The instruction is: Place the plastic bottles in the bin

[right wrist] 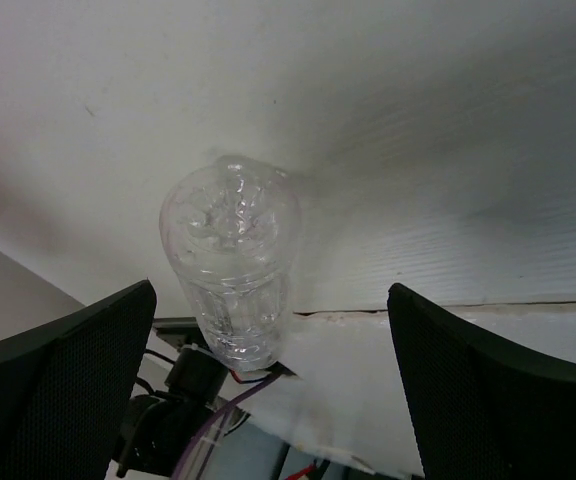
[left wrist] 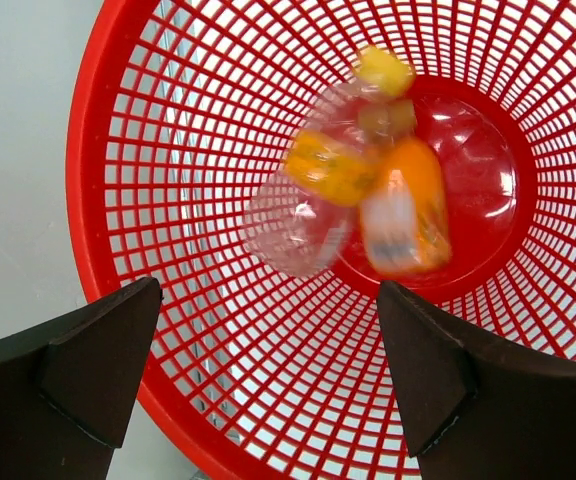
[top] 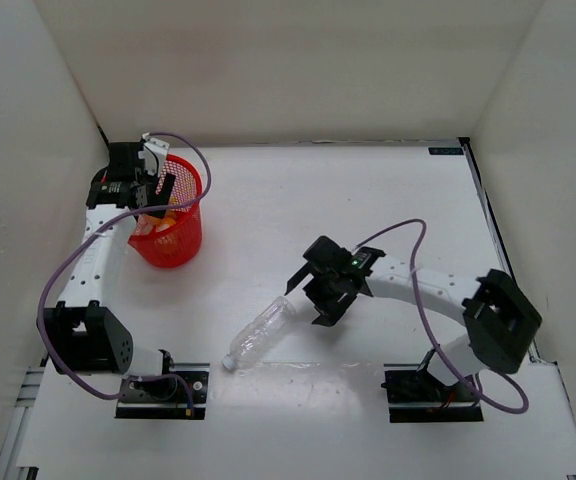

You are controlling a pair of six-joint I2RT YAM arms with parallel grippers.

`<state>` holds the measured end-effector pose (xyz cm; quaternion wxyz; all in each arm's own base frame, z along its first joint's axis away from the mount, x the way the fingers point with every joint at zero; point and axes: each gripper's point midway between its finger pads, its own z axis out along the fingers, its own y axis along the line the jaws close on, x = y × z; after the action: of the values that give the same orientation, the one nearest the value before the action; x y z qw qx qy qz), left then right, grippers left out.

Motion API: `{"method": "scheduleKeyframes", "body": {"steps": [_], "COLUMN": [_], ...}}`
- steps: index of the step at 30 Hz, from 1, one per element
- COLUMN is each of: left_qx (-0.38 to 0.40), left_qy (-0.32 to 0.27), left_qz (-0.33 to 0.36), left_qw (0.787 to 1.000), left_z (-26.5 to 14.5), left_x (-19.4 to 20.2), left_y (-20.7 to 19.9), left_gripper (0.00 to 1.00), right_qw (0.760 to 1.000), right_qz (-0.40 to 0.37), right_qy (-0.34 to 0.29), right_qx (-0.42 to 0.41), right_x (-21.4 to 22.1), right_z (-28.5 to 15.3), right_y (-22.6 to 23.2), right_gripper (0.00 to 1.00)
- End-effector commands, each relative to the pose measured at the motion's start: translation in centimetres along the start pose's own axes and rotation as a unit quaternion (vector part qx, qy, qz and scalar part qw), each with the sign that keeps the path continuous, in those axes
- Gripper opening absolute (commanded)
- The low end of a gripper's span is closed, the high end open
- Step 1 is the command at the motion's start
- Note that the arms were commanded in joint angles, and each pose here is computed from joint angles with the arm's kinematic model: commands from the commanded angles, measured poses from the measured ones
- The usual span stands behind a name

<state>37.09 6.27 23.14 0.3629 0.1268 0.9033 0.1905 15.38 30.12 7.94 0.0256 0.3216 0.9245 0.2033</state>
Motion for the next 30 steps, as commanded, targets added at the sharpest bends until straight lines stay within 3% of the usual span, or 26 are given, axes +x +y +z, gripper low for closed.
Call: {"method": "scheduleKeyframes", "body": {"steps": [1, 14, 17, 20, 21, 24, 30], "left_qx": [-0.018, -0.018, 0.002, 0.075, 0.104, 0.221, 0.325], "left_qy": [-0.014, -0.047, -0.054, -0.032, -0.020, 0.016, -0.003], "left_qz": [-0.028, -0.056, -0.030, 0.030, 0.050, 0.104, 0.129], "left_qw": [0.999, 0.997, 0.998, 0.996, 0.993, 0.969, 0.937], "left_z": [-2.1, -9.2, -10.7, -11.9, -12.2, -14.0, -15.8], "left_x": [0.0, 1.5, 1.7, 3.0, 3.8, 5.9, 5.8], "left_y": [1.4, 2.3, 2.0, -0.6, -1.8, -6.7, -11.6], "left_gripper": [1.00, 1.00, 1.00, 1.00, 1.00, 1.00, 1.00], "right_qw": [0.997, 0.999, 0.998, 0.998, 0.998, 0.997, 0.992], "right_qz": [0.044, 0.010, -0.016, -0.033, -0.034, -0.054, -0.114], "right_qy": [0.061, 0.046, 0.025, 0.001, -0.004, -0.009, -0.001], "right_qx": [-0.002, 0.017, 0.052, 0.060, 0.060, 0.051, 0.051], "right_x": [3.1, 3.9, 3.1, 1.9, 1.8, 1.2, -0.2], "right_z": [0.0, 3.5, 5.1, 5.4, 5.5, 5.4, 5.7], "right_y": [2.6, 4.8, 4.3, 4.0, 4.0, 4.9, 5.1], "right_gripper": [1.00, 1.00, 0.94, 0.72, 0.56, 0.32, 0.11]}}
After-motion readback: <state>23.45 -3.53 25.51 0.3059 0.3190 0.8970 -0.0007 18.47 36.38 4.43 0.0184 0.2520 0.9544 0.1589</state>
